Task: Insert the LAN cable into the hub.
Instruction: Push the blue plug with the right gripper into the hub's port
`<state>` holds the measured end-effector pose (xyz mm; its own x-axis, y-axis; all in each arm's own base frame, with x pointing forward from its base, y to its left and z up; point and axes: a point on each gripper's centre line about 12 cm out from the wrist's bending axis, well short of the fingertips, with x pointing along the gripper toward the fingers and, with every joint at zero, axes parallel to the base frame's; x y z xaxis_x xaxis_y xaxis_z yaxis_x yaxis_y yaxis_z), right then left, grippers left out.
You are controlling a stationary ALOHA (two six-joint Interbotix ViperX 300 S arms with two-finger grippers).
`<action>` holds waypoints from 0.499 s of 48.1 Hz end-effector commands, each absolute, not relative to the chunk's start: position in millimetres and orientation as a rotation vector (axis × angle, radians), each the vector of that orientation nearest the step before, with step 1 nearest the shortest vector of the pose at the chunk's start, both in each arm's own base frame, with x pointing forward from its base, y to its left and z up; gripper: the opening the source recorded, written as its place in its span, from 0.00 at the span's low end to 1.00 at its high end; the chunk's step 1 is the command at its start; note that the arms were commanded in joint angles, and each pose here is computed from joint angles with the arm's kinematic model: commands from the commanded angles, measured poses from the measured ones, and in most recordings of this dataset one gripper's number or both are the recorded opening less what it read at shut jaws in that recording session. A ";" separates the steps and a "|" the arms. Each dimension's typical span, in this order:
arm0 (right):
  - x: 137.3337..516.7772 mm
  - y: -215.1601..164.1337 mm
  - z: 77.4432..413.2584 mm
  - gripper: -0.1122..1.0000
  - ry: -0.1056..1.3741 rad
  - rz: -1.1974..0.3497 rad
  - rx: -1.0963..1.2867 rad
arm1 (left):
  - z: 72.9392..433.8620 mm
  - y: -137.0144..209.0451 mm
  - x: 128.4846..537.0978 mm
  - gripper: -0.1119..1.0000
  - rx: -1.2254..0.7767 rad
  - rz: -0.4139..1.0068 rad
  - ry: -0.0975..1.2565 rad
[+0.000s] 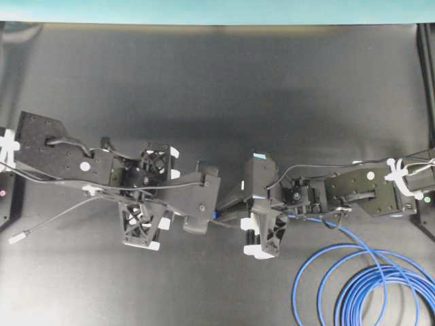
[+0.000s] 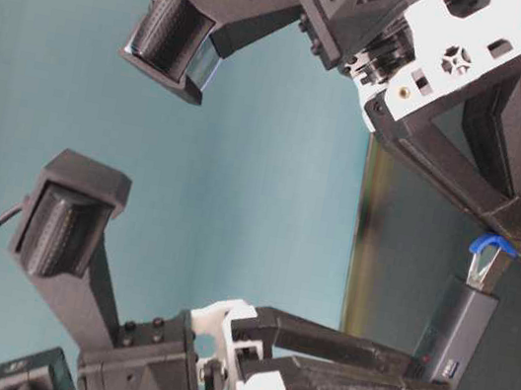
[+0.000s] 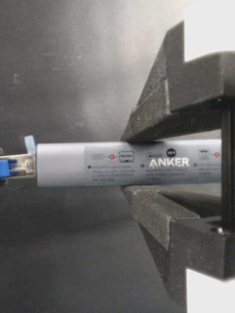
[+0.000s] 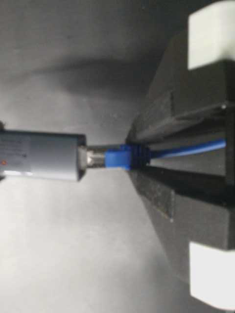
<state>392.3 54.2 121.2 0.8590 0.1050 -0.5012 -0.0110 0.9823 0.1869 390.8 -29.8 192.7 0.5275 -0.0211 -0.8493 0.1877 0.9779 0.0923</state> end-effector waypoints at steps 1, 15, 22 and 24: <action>400.5 49.6 133.2 0.22 0.497 0.049 0.198 | 206.2 -32.1 399.0 0.36 0.186 -0.128 0.964; 401.3 48.6 132.6 0.22 0.531 0.041 0.202 | 206.4 -31.5 407.5 0.36 0.185 -0.125 0.983; 403.1 46.3 134.6 0.22 0.516 0.036 0.205 | 206.3 -32.1 415.3 0.36 0.184 -0.124 0.978; 403.5 45.7 135.9 0.22 0.509 0.035 0.206 | 205.9 -31.6 416.4 0.36 0.183 -0.122 0.975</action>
<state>391.0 53.0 117.0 0.8336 0.1008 -0.5430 0.0014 0.9828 0.1847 406.6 -30.3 191.8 0.5093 -0.0175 -0.8604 0.1868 0.9782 0.0907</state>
